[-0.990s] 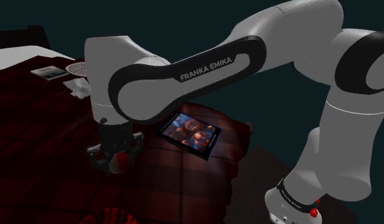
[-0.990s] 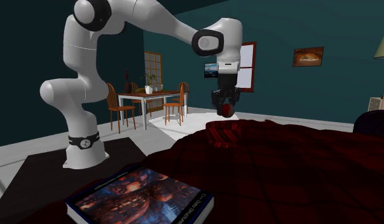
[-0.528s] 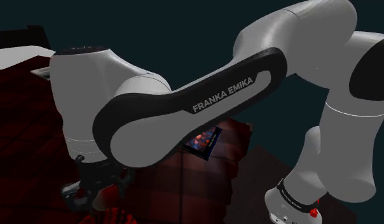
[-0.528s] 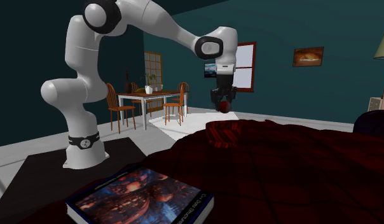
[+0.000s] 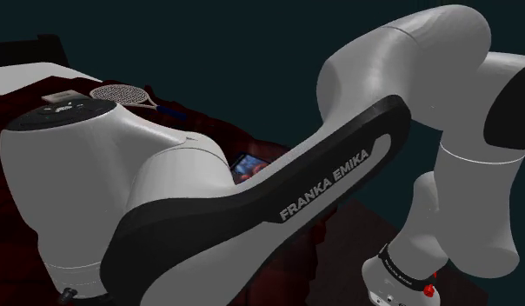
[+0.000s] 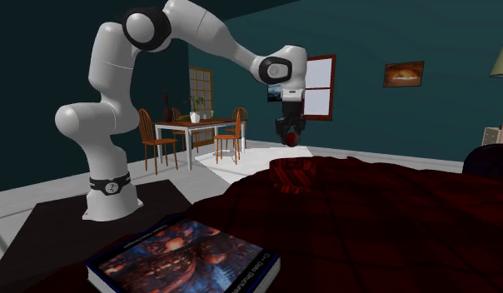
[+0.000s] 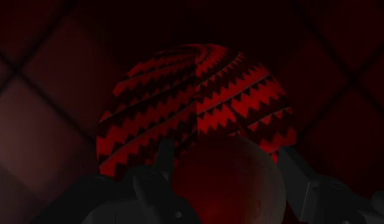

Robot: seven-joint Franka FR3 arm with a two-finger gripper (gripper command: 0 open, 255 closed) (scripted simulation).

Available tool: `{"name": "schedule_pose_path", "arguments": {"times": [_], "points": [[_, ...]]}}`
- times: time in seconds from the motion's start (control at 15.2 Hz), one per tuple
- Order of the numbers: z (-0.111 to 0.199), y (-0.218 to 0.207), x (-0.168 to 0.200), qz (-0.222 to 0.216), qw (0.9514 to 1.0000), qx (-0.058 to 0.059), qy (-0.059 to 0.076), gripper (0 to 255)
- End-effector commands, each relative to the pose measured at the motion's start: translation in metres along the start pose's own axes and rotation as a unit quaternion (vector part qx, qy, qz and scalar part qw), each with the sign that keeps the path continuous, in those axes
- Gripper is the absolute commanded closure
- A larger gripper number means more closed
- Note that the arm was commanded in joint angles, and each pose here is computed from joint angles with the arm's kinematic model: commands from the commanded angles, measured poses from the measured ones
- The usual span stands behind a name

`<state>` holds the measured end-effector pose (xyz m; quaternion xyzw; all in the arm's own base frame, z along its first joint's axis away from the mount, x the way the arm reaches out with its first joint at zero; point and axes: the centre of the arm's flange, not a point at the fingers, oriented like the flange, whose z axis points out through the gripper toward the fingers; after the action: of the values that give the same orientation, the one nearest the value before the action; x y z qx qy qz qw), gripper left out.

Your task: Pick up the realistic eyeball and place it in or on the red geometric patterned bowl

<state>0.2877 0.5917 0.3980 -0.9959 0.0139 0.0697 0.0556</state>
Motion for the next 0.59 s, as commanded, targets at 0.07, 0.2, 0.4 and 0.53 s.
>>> {"name": "schedule_pose_path", "arguments": {"times": [0.07,0.2,0.4,0.53], "points": [[0.015,0.001,0.002,0.000,1.0000,0.000,0.000,255],[0.025,0.002,0.003,0.000,1.0000,0.000,0.000,255],[0.041,0.004,0.005,0.000,1.0000,0.000,0.000,255],[0.051,0.005,0.007,0.000,1.0000,0.000,0.000,255]]}}
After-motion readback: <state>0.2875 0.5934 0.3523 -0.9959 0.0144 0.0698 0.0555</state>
